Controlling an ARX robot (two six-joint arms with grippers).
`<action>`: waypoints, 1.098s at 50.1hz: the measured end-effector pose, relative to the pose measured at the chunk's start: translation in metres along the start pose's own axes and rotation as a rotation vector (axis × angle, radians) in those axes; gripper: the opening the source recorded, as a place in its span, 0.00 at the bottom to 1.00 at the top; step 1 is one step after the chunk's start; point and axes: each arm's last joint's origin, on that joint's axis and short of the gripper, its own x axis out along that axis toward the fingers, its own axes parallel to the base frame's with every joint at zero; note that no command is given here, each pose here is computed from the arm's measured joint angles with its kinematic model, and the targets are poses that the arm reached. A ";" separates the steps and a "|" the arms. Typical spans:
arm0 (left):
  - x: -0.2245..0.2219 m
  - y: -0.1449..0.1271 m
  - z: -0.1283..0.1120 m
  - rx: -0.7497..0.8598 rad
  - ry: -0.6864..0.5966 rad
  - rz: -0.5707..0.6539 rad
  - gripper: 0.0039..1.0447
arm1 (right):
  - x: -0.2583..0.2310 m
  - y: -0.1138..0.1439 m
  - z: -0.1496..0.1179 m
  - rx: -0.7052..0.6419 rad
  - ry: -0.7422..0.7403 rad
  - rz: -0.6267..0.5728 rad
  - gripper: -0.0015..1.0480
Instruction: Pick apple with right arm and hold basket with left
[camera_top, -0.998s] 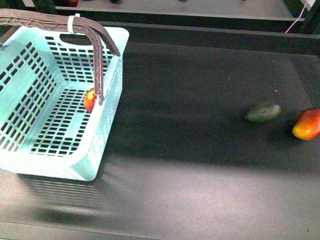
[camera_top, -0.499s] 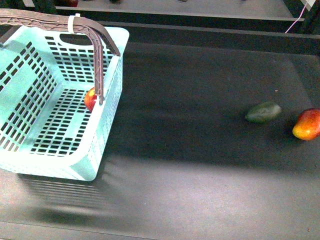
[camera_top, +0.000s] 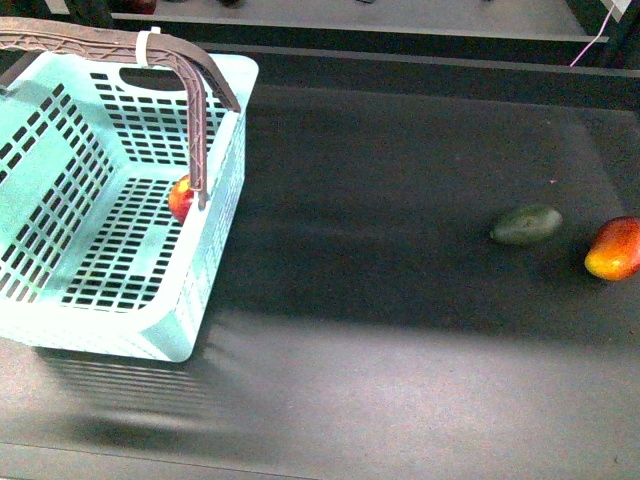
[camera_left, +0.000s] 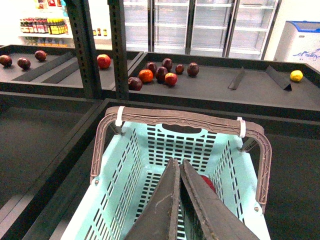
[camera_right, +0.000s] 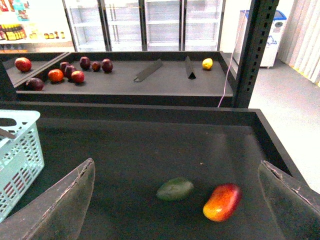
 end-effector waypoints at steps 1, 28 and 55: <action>0.000 0.000 0.000 0.000 -0.001 0.000 0.03 | 0.000 0.000 0.000 0.000 0.000 0.000 0.92; -0.021 0.000 0.005 0.000 -0.016 0.000 0.03 | 0.000 0.000 0.000 0.000 0.000 0.000 0.92; -0.040 0.000 0.001 0.000 -0.011 0.000 0.03 | 0.000 0.000 0.000 0.000 0.000 0.000 0.92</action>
